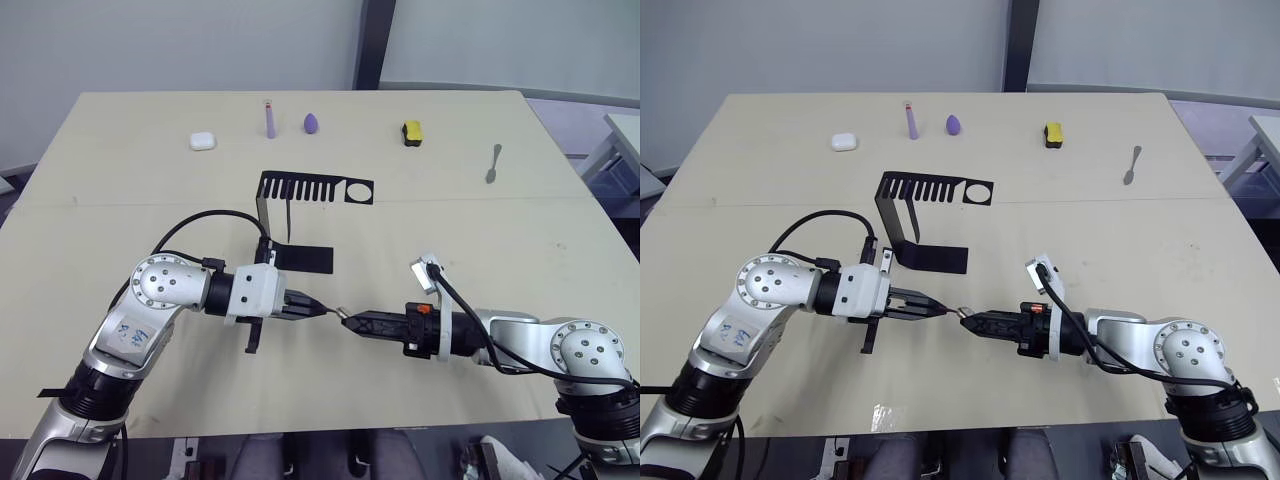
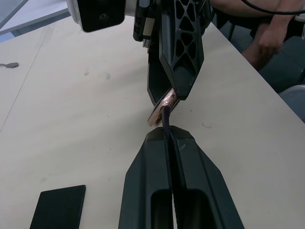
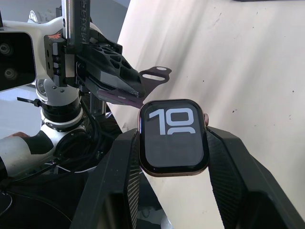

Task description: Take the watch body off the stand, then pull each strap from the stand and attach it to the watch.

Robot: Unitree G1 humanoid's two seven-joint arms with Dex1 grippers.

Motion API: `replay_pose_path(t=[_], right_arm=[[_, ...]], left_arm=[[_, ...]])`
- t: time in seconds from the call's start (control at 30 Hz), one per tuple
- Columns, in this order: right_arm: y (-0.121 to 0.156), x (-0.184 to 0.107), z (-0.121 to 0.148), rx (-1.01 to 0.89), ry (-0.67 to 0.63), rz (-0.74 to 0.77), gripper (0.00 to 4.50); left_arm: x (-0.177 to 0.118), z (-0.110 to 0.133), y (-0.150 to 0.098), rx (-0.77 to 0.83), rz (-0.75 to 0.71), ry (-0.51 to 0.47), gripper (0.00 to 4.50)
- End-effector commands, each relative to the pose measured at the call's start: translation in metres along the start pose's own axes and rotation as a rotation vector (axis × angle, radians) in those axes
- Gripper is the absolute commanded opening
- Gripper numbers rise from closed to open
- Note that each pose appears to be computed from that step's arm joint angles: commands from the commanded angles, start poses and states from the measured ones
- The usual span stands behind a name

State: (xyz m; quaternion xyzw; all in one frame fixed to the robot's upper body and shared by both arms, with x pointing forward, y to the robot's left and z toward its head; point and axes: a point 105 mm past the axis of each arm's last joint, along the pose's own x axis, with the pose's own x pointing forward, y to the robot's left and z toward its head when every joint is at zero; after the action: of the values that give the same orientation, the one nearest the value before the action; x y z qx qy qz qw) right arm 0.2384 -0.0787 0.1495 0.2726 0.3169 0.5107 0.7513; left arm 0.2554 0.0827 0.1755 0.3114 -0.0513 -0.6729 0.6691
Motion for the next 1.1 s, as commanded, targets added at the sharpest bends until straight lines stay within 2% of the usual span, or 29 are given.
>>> replay_pose_path(t=[0.03, 1.1], right_arm=[[0.0114, 0.0001, 0.0011, -0.033, 0.006, 0.029, 1.53], [0.0128, 0.0007, -0.0006, -0.030, 0.006, 0.033, 1.53]], left_arm=[[0.0015, 0.0091, 0.0012, 0.044, 0.002, -0.016, 0.00], [0.0108, 0.0118, 0.0062, 0.098, -0.010, 0.020, 0.00]])
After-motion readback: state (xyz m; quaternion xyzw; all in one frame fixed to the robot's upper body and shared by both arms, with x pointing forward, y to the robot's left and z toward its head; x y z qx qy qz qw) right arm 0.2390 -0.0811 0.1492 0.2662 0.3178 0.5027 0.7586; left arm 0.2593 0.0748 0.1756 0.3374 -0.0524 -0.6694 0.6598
